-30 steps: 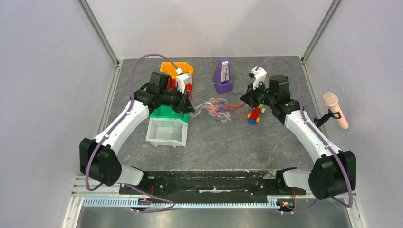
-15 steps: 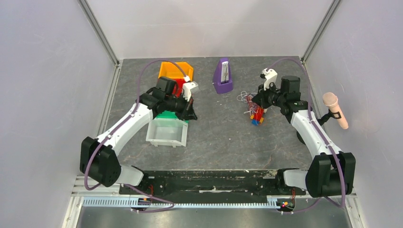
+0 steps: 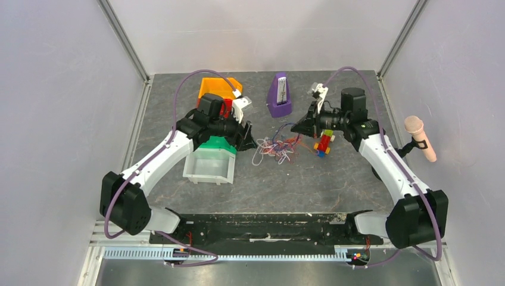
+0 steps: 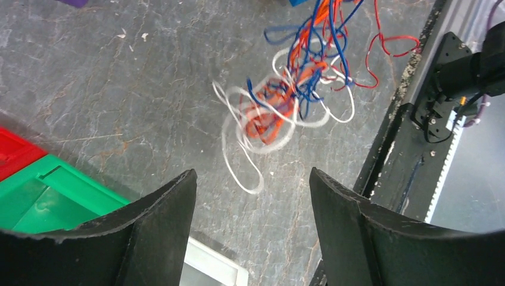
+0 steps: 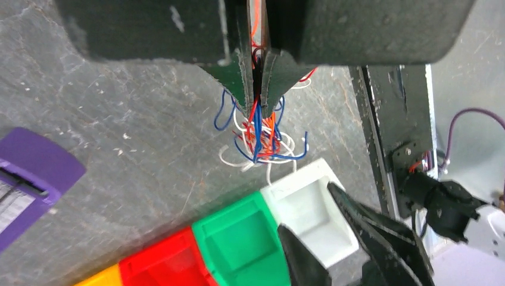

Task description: Untangle the cables

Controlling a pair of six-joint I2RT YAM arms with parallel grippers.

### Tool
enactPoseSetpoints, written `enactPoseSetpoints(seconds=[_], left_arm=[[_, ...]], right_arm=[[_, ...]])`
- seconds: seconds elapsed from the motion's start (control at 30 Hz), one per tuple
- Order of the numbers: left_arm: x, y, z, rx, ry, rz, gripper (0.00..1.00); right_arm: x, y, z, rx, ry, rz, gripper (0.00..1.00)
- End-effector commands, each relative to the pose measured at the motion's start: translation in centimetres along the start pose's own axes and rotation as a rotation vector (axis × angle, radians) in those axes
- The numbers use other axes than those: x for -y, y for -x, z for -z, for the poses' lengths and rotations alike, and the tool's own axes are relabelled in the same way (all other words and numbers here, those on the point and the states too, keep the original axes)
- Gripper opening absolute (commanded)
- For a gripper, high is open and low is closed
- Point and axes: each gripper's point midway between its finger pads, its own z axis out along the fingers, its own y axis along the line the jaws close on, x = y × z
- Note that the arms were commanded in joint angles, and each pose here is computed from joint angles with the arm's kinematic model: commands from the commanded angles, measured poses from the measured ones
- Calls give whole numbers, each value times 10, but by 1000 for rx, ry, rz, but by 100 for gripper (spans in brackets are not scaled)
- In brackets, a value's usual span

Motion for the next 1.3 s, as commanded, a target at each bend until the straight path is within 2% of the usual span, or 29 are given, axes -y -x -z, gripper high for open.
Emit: enactPoseSetpoints(seconds=[0.0, 0.1, 0.27, 0.3, 0.33, 0.37, 0.43, 0.5, 0.57, 0.7, 0.83, 0.93, 1.03, 1.1, 1.2, 1.23, 1.27], left_arm=[[-17, -1, -2, -2, 71, -69, 76], [-21, -18, -9, -67, 49, -106, 74], [-27, -46, -15, -140, 4, -255, 73], [-26, -49, -15, -150, -11, -294, 73], [-26, -53, -15, -158, -22, -315, 73], [-25, -54, -15, -162, -34, -331, 73], [-22, -54, -14, -160, -50, -340, 73], [-17, -54, -12, -152, -64, -336, 73], [-14, -52, -11, -143, -67, -317, 73], [-10, -47, -8, -131, -58, -248, 73], [-9, -39, -8, -106, -30, -170, 73], [-8, -36, -9, -87, -16, -103, 72], [-8, -34, -9, -69, 5, -44, 71], [-10, -35, -10, -67, 24, -11, 70], [-14, -38, -13, -75, 50, 48, 67], [-14, -39, -14, -77, 53, 71, 67], [-13, -40, -15, -77, 49, 87, 67]], right_arm=[[19, -60, -14, -207, -48, 48, 0], [60, -115, -14, -367, -192, 17, 0], [96, -155, -8, -508, -312, 21, 2], [99, -159, -8, -523, -321, 22, 9], [101, -161, -7, -537, -323, 28, 20], [100, -161, -7, -544, -311, 33, 31], [95, -155, -8, -533, -282, 31, 63], [86, -142, -12, -489, -247, 28, 80], [77, -130, -17, -446, -220, 19, 89], [61, -127, -31, -418, -172, 22, 94], [67, -141, -52, -448, -207, 43, 91], [77, -165, -63, -511, -220, 11, 85], [81, -189, -65, -568, -221, 0, 74], [79, -196, -63, -572, -218, -4, 55], [73, -188, -64, -536, -206, 6, 8], [71, -178, -65, -510, -203, 14, 0], [67, -166, -65, -476, -191, 19, 0]])
